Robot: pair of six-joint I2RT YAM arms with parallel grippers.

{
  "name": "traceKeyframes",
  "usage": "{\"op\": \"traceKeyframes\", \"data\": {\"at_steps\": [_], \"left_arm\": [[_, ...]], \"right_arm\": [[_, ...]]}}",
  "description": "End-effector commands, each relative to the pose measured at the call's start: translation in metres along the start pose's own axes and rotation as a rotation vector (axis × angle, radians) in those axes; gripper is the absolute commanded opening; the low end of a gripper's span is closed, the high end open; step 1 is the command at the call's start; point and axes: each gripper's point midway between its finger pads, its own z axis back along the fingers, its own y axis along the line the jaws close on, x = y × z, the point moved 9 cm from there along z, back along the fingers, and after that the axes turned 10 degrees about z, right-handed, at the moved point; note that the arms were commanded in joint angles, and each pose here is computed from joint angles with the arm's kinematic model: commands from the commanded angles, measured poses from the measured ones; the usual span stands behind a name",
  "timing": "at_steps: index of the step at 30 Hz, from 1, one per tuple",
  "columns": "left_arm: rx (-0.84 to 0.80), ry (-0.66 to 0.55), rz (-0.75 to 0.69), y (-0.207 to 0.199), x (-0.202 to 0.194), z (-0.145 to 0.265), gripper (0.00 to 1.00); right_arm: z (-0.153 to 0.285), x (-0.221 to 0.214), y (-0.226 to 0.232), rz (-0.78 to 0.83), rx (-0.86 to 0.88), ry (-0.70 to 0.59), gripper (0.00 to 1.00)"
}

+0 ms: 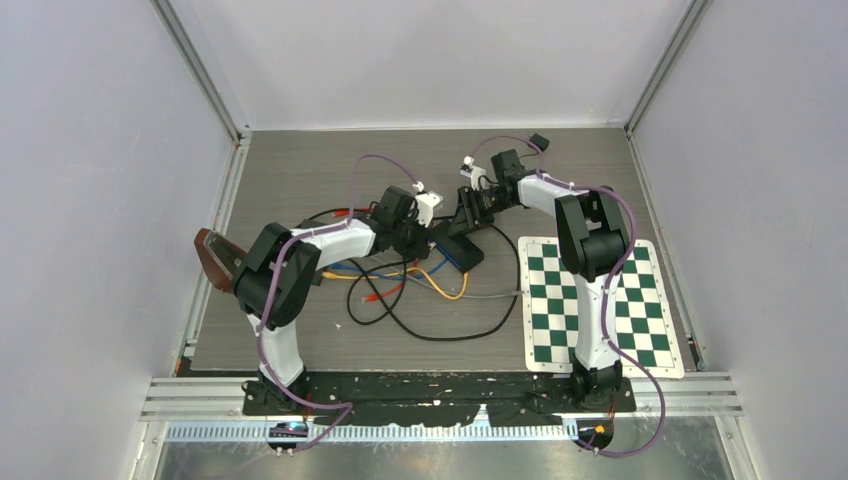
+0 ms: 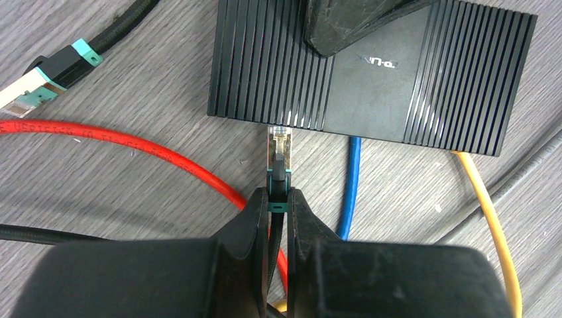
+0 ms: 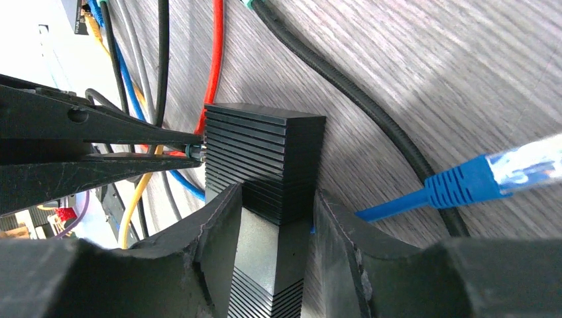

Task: Insert the plug into the switch port
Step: Insert the connector into the switch port.

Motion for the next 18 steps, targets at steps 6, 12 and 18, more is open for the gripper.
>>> {"op": "traceKeyframes", "data": {"at_steps": [6, 12, 18], "left_arm": [[-0.001, -0.090, -0.067, 0.000, 0.018, -0.006, 0.00], [-0.019, -0.106, -0.122, -0.001, 0.021, -0.003, 0.00], [-0.040, -0.124, -0.140, -0.002, 0.023, -0.004, 0.00]], "right_arm": [[0.008, 0.012, 0.005, 0.091, 0.081, 0.053, 0.48], [0.003, 0.017, -0.002, 0.091, 0.077, 0.073, 0.48], [-0.003, 0.024, -0.005, 0.091, 0.087, 0.070, 0.43]]}}
